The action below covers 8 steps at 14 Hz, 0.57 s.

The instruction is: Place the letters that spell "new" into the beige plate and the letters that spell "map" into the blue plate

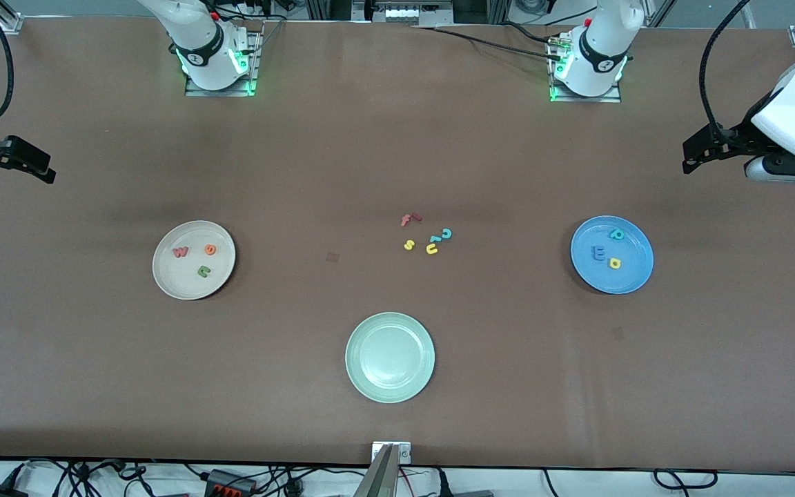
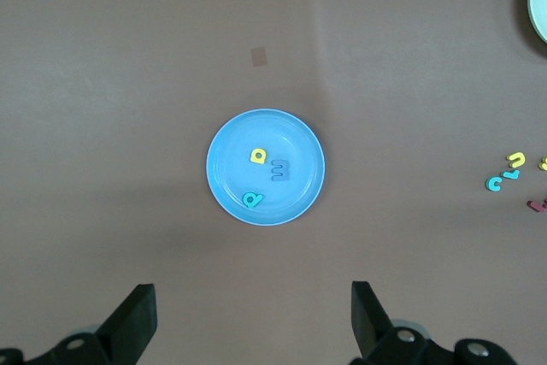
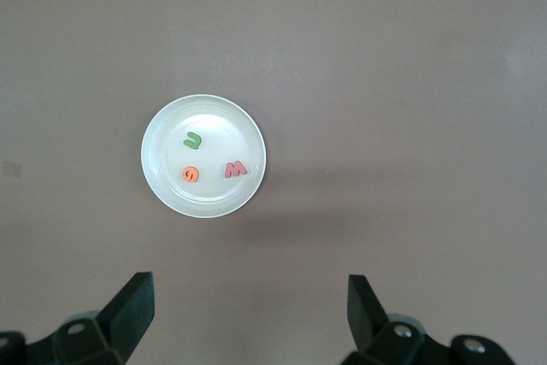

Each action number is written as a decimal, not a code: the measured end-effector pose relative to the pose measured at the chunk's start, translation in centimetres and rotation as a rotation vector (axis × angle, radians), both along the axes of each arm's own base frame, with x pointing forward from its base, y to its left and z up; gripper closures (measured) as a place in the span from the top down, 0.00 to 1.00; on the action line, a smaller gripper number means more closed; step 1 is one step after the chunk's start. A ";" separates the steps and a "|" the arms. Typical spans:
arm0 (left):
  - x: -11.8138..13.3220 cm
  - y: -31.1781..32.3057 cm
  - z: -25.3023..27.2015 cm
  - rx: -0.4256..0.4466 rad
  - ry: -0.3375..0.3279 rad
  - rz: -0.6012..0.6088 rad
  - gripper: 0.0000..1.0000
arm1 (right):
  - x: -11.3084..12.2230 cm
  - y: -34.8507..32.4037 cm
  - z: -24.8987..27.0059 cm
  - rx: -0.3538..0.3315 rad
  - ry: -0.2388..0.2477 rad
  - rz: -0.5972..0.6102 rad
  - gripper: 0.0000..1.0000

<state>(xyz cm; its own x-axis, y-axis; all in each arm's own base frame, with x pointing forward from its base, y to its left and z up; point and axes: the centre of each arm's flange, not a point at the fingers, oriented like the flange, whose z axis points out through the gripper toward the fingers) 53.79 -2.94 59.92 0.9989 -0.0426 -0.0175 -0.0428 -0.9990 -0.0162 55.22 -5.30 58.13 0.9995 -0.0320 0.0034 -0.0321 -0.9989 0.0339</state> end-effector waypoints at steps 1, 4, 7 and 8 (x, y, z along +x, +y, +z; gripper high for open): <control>0.0 0.0 0.0 0.000 0.000 0.000 1.00 | 0.0 0.0 0.0 0.000 0.000 0.000 1.00; 0.0 0.0 0.0 0.000 0.000 0.000 1.00 | 0.0 0.2 0.0 0.000 0.000 0.003 1.00; 0.0 0.0 0.0 0.000 0.000 0.000 1.00 | -0.1 0.3 -0.1 0.001 0.015 0.005 1.00; 0.0 0.0 0.0 0.000 0.000 0.000 1.00 | -0.2 0.3 -0.2 0.001 0.020 0.005 1.00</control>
<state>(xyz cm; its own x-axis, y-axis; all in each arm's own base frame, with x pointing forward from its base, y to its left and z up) 53.79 -2.94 59.92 0.9989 -0.0426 -0.0175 -0.0429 -0.9989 -0.0162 55.04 -5.01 57.91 0.9995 -0.0267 -0.0167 -0.0262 -0.9991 0.0330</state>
